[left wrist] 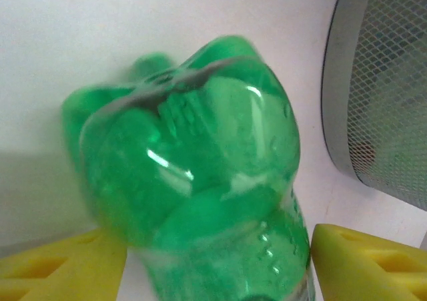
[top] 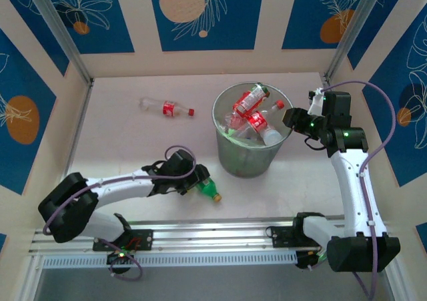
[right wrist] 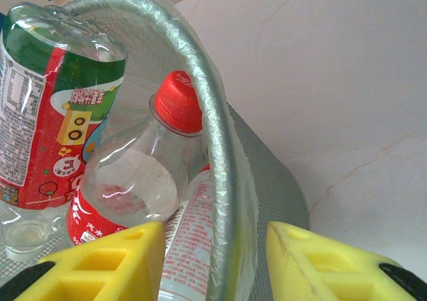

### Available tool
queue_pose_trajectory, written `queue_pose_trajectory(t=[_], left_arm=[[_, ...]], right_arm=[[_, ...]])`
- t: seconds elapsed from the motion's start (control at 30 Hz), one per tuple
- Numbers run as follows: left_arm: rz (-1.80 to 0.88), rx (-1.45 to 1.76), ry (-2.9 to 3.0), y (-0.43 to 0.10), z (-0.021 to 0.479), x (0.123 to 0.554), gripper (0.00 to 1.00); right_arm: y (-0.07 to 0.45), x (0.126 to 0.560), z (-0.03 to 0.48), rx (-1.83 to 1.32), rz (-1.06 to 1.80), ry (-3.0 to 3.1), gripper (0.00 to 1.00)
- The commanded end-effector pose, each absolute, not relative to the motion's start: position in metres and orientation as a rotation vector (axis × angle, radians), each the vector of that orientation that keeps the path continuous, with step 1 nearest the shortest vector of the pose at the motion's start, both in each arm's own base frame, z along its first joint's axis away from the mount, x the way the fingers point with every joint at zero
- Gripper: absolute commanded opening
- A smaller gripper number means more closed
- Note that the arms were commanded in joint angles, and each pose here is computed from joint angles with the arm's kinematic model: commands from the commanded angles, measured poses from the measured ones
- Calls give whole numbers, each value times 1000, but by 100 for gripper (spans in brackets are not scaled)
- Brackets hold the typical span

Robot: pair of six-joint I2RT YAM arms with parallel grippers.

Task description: Put the plastic bottles in the bin

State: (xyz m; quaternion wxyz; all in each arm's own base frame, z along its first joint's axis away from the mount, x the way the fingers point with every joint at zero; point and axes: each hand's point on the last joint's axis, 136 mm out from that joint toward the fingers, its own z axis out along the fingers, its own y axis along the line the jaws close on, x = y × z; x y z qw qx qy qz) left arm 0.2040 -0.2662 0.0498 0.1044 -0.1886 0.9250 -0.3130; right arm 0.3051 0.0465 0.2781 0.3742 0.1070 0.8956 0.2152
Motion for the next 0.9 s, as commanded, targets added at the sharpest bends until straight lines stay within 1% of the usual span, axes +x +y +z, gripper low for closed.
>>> queue_pose_trajectory(t=[0.0, 0.23, 0.33, 0.5, 0.6, 0.7, 0.87], left_arm=[[-926, -591, 2706, -268, 42, 206, 69], [-898, -589, 2692, -263, 33, 214, 60], [-895, -539, 2653, -259, 47, 224, 55], [-821, -418, 2568, -241, 91, 248, 55], [-796, -331, 2480, -230, 130, 265, 55], [-795, -191, 2355, -226, 184, 284, 54], [-765, 201, 2027, -240, 309, 303, 54]], right_arm=[[48, 307, 285, 248, 561, 2267, 45], [48, 307, 284, 247, 562, 2271, 45], [47, 306, 286, 243, 551, 2271, 45], [46, 307, 286, 245, 550, 2267, 45], [47, 307, 286, 246, 557, 2267, 45], [46, 308, 287, 247, 555, 2263, 45], [46, 307, 288, 250, 554, 2260, 45]])
